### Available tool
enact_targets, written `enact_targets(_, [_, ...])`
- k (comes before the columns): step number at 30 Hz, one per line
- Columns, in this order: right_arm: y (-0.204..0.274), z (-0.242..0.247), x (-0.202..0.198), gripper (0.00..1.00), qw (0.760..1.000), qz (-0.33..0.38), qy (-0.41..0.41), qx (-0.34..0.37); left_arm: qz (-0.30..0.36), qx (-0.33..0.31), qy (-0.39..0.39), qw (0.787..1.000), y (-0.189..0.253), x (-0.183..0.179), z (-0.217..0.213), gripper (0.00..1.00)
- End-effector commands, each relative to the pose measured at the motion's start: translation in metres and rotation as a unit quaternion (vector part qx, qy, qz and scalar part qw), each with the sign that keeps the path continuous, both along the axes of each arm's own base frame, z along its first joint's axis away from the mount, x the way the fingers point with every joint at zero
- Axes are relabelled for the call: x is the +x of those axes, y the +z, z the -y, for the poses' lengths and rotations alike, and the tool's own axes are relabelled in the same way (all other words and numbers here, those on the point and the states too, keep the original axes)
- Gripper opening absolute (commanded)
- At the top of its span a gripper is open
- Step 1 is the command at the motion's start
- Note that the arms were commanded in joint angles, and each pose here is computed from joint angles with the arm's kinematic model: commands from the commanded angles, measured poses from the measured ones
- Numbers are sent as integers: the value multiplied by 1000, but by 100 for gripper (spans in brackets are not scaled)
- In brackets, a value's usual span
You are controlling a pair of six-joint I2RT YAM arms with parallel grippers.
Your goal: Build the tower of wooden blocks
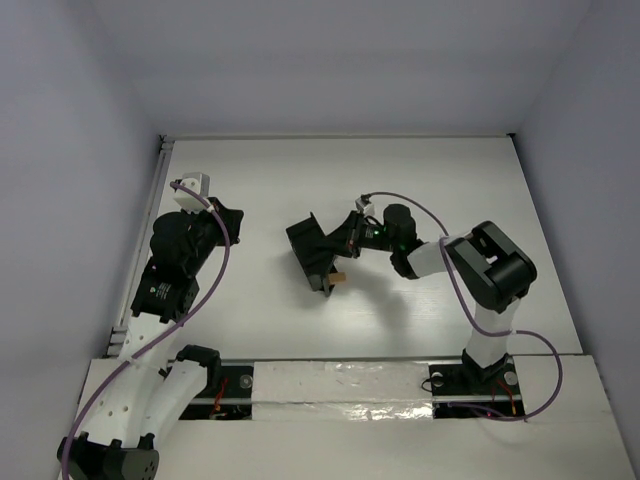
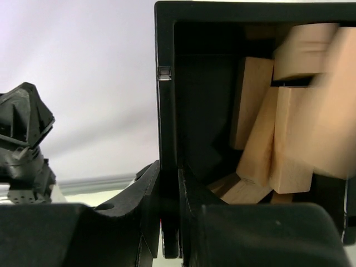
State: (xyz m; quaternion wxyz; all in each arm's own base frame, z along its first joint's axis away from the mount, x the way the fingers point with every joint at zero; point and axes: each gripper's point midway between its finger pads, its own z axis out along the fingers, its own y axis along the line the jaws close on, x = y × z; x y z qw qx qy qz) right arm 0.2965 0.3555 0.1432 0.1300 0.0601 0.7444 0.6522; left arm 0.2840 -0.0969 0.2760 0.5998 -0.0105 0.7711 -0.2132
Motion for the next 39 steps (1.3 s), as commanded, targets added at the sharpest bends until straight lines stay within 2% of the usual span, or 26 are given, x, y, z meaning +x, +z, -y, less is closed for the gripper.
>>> enact_targets(1, [30,5,-3,0,997,28,15,75,17,-6,-5,1000,7,2,3,0])
enact_targets(5, [37,8,-6,0,992,22,26,119,17,-6,-5,1000,7,2,3,0])
enact_targets(9, [32,6,-5,0,991,13,32,125,17,-7,-6,1000,7,1,4,0])
enact_targets(13, [69,12,-14,0,979,27,53,195,15,-7,-7,1000,6,3,4,0])
enact_targets(18, [84,16,-16,0,969,22,61,238,14,-7,-7,1000,5,3,4,0])
enact_targets(22, [86,15,-13,0,968,18,63,241,13,-6,-8,1000,5,3,5,0])
enact_targets(29, [121,15,-8,0,959,59,59,271,15,-9,-11,1000,6,4,6,0])
enact_targets(34, [108,10,3,0,961,40,55,269,14,-8,-10,1000,6,3,5,0])
enact_targets(39, [132,12,0,0,955,74,61,282,11,-7,-10,1000,4,4,6,0])
